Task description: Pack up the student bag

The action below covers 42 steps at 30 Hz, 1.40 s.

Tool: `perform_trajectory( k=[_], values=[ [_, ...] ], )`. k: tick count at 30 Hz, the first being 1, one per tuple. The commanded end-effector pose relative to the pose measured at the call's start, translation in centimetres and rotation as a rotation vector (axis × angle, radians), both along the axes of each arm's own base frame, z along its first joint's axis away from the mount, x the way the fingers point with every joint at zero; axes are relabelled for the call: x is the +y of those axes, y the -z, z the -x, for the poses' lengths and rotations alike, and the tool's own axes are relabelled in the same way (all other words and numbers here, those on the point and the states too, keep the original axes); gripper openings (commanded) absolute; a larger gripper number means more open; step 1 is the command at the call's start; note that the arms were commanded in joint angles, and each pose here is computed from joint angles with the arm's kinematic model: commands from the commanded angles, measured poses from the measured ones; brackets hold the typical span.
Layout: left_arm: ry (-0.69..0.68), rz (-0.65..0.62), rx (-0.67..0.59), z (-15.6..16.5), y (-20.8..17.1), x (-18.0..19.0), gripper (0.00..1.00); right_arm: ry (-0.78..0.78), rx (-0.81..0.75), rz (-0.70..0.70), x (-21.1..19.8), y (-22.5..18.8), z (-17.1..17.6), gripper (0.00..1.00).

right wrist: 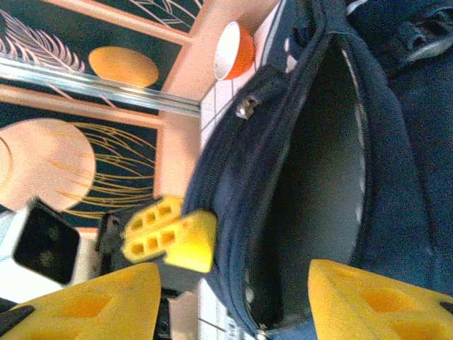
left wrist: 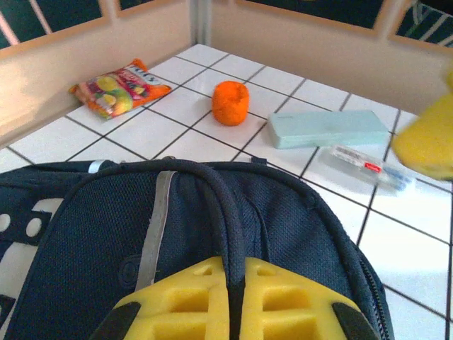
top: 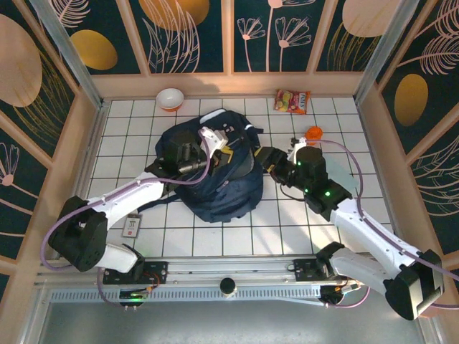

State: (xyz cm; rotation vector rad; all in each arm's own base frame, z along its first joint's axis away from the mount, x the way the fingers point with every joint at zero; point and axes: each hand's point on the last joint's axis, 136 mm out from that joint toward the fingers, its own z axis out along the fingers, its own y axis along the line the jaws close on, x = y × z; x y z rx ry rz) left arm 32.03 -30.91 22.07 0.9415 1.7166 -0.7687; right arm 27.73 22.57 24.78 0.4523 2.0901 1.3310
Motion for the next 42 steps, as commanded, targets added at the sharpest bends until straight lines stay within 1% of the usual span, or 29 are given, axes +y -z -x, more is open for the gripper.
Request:
perform_trajectory(
  k=[1, 3, 6, 7, 13, 16, 17, 19, 21, 23, 24, 26, 28, 30, 32, 33, 38, 39, 41, 42],
  values=[
    [0.17, 0.064, -0.203, 2.2, -4.4, -0.7, 0.0, -0.074, 0.031, -0.108, 2.1, -0.6, -0.4, 0.63],
    [0.193, 0.053, -0.209, 2.7, -4.0, -0.6, 0.0, -0.096, 0.065, -0.138, 3.1, -0.2, -0.8, 0.65],
    [0.213, 0.036, -0.218, 3.0, -3.6, -0.6, 0.0, -0.095, 0.115, -0.185, 4.1, 0.6, -1.3, 0.75],
    [0.214, 0.029, -0.222, 3.1, -3.4, -0.5, 0.0, -0.093, 0.127, -0.2, 4.3, 0.8, -1.5, 0.77],
    [0.224, -0.025, -0.229, 3.1, -2.4, -0.3, 0.0, -0.092, 0.162, -0.275, 5.5, 1.5, -2.0, 0.77],
    [0.246, -0.043, -0.219, 3.4, -2.1, -0.4, 0.07, -0.098, 0.197, -0.304, 6.3, 2.4, -2.1, 0.77],
    [0.261, -0.053, -0.209, 3.7, -2.0, -0.4, 0.11, -0.098, 0.209, -0.311, 6.6, 2.8, -2.1, 0.77],
    [0.274, -0.07, -0.184, 4.2, -1.8, -0.2, 0.21, -0.097, 0.235, -0.322, 7.1, 3.6, -2.2, 0.77],
    [0.275, -0.075, -0.143, 4.8, -1.9, 0.2, 0.33, -0.102, 0.26, -0.336, 7.7, 4.3, -2.4, 0.75],
    [0.25, -0.065, -0.086, 5.4, -2.1, 0.8, 0.43, -0.105, 0.273, -0.345, 8.3, 4.7, -2.4, 0.72],
    [0.22, -0.059, -0.059, 5.5, -2.3, 1.2, 0.45, -0.103, 0.277, -0.345, 8.5, 4.9, -2.4, 0.69],
    [0.12, -0.041, 0.022, 5.4, -2.3, 2.3, 0.46, -0.096, 0.29, -0.335, 9.0, 5.2, -2.4, 0.58],
    [0.046, -0.026, 0.098, 5.7, -2.1, 3.3, 0.46, -0.084, 0.296, -0.343, 9.4, 5.2, -2.4, 0.43],
    [0.008, -0.013, 0.169, 6.7, -1.5, 4.2, 0.47, -0.082, 0.285, -0.381, 9.8, 4.5, -2.5, 0.33],
    [-0.029, -0.016, 0.22, 7.5, -1.0, 5.2, 0.48, -0.084, 0.249, -0.432, 10.2, 2.7, -2.8, 0.27],
    [-0.057, -0.021, 0.243, 7.6, -0.7, 5.7, 0.48, -0.082, 0.231, -0.444, 10.4, 1.9, -3.0, 0.22],
    [-0.155, -0.011, 0.403, 9.4, 0.3, 7.6, 0.48, -0.053, 0.146, -0.459, 11.0, -1.4, -4.1, 0.03],
    [-0.171, -0.006, 0.426, 9.8, 0.4, 7.9, 0.48, -0.041, 0.135, -0.465, 10.9, -1.7, -4.3, 0.0],
    [-0.217, -0.01, 0.471, 10.4, 1.0, 8.8, 0.49, -0.015, 0.117, -0.476, 10.6, -2.3, -4.4, 0.0],
    [-0.257, -0.004, 0.476, 10.2, 1.0, 9.3, 0.48, -0.005, 0.113, -0.476, 10.4, -2.4, -4.5, 0.0]
  ],
)
